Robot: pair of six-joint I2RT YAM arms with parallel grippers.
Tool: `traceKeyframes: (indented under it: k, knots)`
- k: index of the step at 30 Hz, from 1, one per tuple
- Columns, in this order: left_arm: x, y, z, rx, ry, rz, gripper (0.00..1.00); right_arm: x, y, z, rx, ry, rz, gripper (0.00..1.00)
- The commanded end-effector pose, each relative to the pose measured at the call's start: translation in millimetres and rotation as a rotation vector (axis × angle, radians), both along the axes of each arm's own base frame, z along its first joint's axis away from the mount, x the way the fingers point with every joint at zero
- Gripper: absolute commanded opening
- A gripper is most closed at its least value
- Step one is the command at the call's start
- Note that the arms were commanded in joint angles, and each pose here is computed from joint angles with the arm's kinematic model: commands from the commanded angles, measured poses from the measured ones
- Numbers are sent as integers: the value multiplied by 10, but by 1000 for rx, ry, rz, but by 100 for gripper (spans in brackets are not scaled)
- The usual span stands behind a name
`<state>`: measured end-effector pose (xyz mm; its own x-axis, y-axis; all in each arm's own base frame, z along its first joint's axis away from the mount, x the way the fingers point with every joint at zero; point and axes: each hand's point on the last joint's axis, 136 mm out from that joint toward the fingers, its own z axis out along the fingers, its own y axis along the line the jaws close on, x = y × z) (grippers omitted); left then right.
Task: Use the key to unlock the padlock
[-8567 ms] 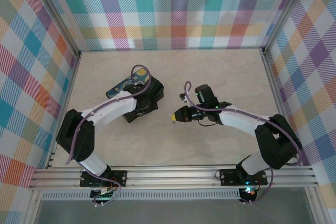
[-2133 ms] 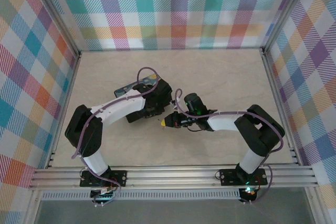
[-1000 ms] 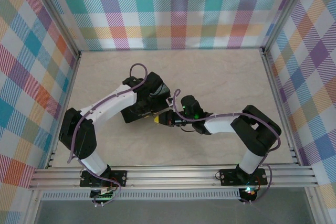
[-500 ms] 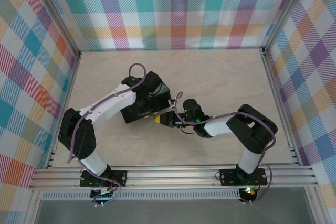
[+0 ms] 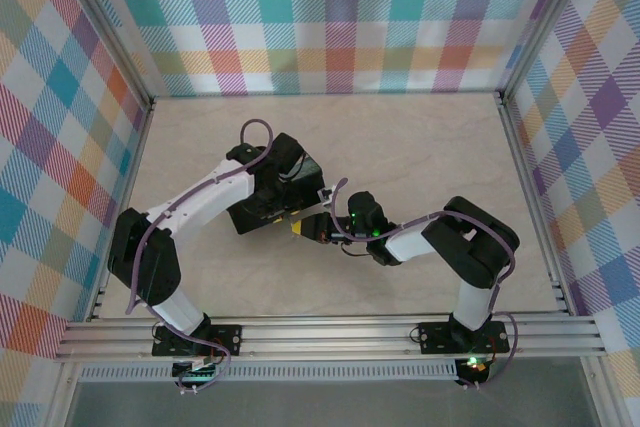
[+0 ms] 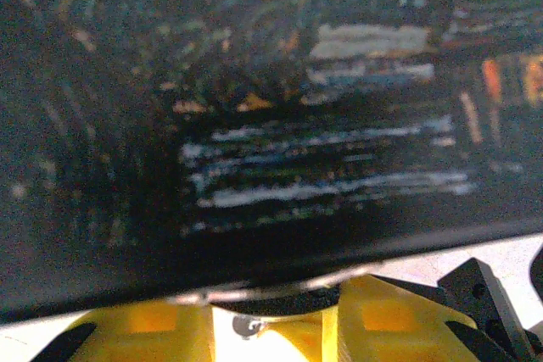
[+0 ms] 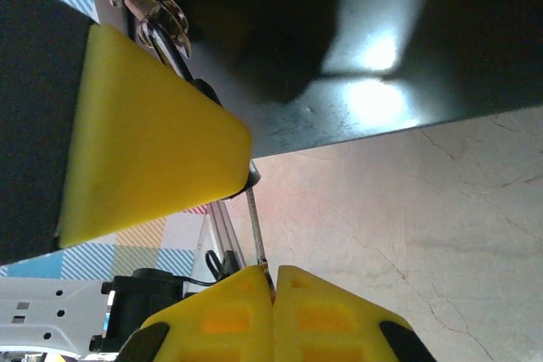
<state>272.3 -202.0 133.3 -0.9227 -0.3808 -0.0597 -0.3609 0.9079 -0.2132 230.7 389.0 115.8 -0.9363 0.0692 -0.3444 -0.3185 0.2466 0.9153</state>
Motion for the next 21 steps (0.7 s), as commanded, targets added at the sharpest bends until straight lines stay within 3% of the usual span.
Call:
traceKeyframes:
  k: [1, 21]
  knots:
    - [-5, -12, 189, -70, -29, 29, 0, 51, 66, 162, 52, -59, -8, 0]
    - [11, 52, 212, -102, -25, 58, 0, 49, 80, 253, 101, -113, -21, 0]
